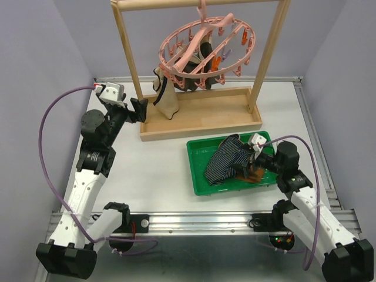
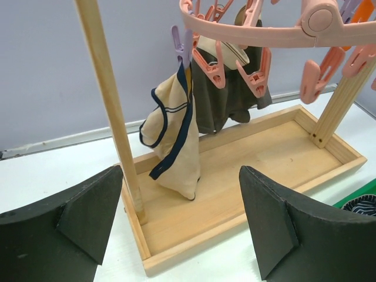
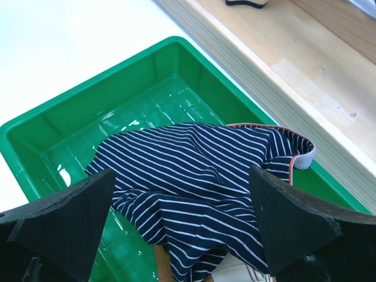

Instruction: Remove the underwear clipped to the hanger

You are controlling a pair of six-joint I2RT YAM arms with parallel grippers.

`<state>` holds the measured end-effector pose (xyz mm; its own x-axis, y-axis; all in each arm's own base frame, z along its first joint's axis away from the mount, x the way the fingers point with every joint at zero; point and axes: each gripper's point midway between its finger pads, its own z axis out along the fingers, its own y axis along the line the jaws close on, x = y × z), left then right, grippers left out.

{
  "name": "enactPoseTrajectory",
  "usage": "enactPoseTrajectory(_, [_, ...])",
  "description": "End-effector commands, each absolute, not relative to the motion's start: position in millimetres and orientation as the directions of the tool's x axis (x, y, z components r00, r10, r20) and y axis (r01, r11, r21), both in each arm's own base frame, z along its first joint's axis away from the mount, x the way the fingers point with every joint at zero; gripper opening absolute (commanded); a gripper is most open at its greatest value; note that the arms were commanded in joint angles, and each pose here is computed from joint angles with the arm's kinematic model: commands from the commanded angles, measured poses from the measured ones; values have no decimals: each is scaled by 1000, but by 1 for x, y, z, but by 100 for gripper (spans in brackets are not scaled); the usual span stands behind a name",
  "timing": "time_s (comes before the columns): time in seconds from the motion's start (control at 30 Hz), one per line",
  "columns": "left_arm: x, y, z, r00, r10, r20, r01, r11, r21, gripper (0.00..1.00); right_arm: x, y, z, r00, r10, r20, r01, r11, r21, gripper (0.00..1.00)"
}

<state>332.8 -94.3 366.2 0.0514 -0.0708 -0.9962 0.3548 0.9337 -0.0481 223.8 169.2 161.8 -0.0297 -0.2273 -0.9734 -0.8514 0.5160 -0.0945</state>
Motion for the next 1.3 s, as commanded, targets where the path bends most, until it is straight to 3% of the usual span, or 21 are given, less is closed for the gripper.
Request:
enactPoseTrajectory(0.0, [321,-82,368,88,-64,-994,306,951,-34,92,232,170,175,12,-236,-972,-850,509,-134,100])
enactPoseTrajectory(0.47, [273,-54,348,112,-148,-983,191,974,-125,95,264,188,195,18,-299,-954,-911,387,-139,100])
enactPoseTrajectory(0.9, [257,-40,322,103,-174,-979,123,979,-161,98,285,222,206,42,-355,-934,-947,283,-150,100])
enactPoseTrajectory(1.13, [256,-41,315,91,-187,-978,129,976,-175,98,286,279,199,147,-445,-884,-947,195,-255,100])
enactPoseTrajectory(1.27, [253,-41,312,93,-201,-975,128,974,-189,98,302,309,202,228,-457,-860,-911,212,-354,100])
